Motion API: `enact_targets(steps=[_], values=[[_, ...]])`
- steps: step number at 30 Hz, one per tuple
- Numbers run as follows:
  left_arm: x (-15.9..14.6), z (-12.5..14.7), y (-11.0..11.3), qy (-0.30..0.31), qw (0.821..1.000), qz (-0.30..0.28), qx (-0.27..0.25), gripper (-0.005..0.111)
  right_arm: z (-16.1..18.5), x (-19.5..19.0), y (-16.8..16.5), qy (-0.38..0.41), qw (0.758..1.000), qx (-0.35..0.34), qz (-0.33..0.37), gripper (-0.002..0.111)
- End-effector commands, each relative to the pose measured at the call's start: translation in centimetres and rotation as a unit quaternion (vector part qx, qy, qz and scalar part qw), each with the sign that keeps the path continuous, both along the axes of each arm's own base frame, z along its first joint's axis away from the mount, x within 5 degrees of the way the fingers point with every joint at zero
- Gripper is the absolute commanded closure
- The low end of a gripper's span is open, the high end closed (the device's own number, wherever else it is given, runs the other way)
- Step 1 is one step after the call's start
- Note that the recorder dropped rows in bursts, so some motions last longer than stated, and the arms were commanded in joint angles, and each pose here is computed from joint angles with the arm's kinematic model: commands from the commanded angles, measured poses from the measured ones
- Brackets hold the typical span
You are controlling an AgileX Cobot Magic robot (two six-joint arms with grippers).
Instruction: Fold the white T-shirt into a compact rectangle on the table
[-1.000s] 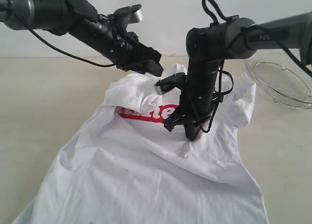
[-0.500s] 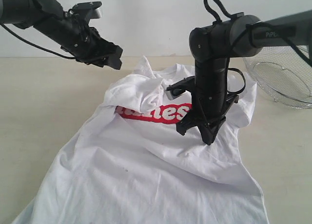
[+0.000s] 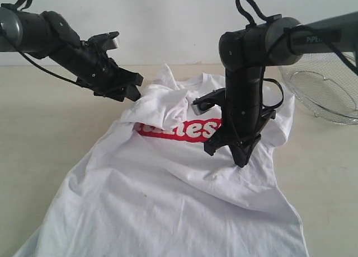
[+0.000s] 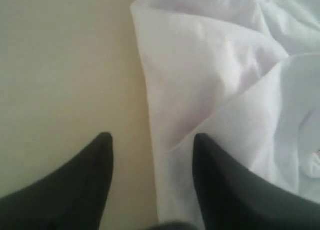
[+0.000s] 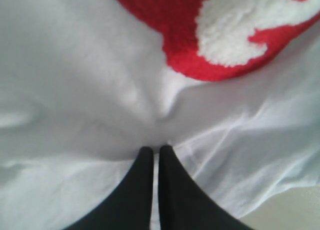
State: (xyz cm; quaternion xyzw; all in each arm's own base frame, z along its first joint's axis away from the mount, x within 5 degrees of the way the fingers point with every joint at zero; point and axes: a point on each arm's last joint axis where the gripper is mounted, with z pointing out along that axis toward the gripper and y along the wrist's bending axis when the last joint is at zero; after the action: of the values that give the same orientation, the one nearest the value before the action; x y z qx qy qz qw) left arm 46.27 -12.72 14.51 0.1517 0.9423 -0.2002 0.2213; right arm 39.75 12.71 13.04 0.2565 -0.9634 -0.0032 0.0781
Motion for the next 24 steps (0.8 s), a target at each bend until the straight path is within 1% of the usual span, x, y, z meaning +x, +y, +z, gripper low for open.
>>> enact_targets(steps=[1, 3, 6, 9, 11, 13, 15, 17, 21, 24], values=[[-0.3, 0.5, -0.7, 0.019, 0.999, -0.008, -0.047, 0.078, 0.7, 0.1, -0.3, -0.006, 1.0, 0.002, -0.003, 0.109], [-0.4, 0.6, -0.8, 0.018, 0.998, -0.016, -0.056, 0.083, 0.7, 0.1, -0.3, -0.006, 1.0, 0.002, -0.002, 0.109], [-0.4, 0.8, -0.7, 0.016, 0.998, -0.022, -0.057, 0.078, 0.7, 0.0, -0.3, -0.005, 1.0, 0.002, -0.001, 0.109], [-0.4, 0.7, 0.0, 0.031, 0.997, -0.024, -0.061, 0.064, 0.7, 0.0, -0.3, -0.005, 1.0, 0.002, -0.001, 0.109], [-0.4, 0.7, 0.7, 0.039, 0.997, -0.021, -0.065, 0.052, 0.7, 0.0, -0.3, -0.005, 1.0, 0.002, 0.002, 0.109], [-0.3, 0.7, 1.4, 0.042, 0.997, -0.011, -0.067, 0.045, 0.7, 0.0, -0.3, -0.005, 1.0, 0.002, 0.002, 0.109], [-0.1, 0.8, 2.1, 0.045, 0.996, 0.003, -0.073, 0.045, 0.7, 0.0, -0.3, -0.005, 1.0, 0.002, 0.002, 0.109], [-0.1, 0.9, 2.3, 0.052, 0.994, 0.01, -0.091, 0.048, 0.7, 0.0, -0.3, -0.005, 1.0, 0.002, 0.002, 0.109], [-0.3, 1.2, 1.8, 0.058, 0.99, -0.006, -0.128, 0.059, 0.7, 0.1, -0.3, -0.006, 1.0, 0.002, 0.001, 0.109], [-0.2, 0.8, 1.6, 0.062, 0.988, -0.008, -0.138, 0.066, 0.7, 0.0, -0.3, -0.005, 1.0, 0.002, 0.001, 0.109]])
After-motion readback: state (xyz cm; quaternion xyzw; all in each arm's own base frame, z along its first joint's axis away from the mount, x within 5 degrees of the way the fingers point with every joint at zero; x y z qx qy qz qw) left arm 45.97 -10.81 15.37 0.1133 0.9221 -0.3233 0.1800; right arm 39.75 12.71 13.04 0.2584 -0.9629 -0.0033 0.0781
